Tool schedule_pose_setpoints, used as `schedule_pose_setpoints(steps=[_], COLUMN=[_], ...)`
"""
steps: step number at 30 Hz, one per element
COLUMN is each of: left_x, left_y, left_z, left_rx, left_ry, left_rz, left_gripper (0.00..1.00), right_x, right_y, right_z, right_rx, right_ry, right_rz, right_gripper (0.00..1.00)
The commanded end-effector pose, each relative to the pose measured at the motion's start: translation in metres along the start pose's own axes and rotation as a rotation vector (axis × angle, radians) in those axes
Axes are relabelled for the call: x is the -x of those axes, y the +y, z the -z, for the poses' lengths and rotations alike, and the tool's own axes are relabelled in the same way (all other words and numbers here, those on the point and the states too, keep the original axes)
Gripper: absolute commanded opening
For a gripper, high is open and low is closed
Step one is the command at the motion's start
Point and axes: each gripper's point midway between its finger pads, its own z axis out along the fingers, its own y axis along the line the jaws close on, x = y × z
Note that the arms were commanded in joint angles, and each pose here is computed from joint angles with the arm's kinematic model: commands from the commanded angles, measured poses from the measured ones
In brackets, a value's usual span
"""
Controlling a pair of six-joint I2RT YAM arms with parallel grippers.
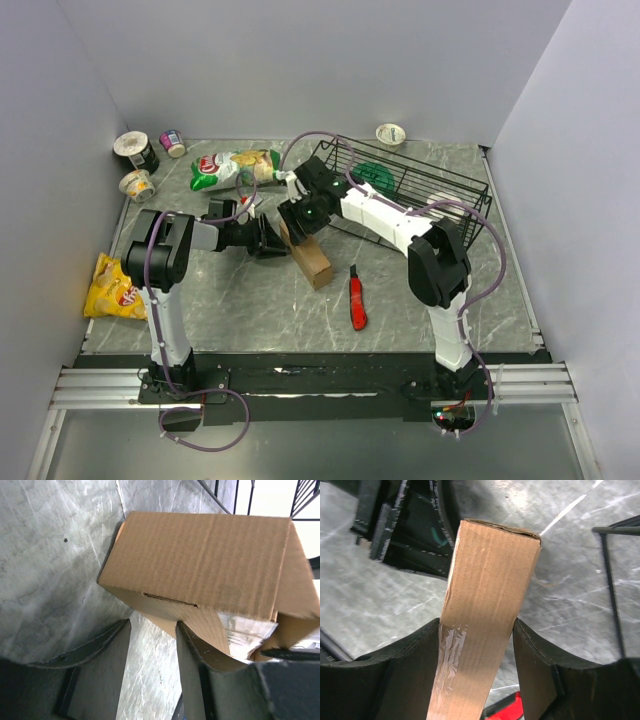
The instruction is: Unpack the express box
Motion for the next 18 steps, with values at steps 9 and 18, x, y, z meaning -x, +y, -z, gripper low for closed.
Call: schedule_pose_setpoints(steps=[9,18], left_x=[0.006,0.006], left_y=[0.016,0.015], left_z=[-0.006,-0.003], left_rx=[0.042,0.056], left_ry=[-0.011,-0.004], left_rz=[-0.012,-0.025], left_gripper=[0.49,0.51], right_x=[-0.004,-0.006], right_y=[0.085,0.073], right_z=[0.047,0.044], right_rx=[0.536,0.564], right_ry=[0.008,0.01], right_rz=[-0.13,-0.177], right_gripper=[0.66,0.69])
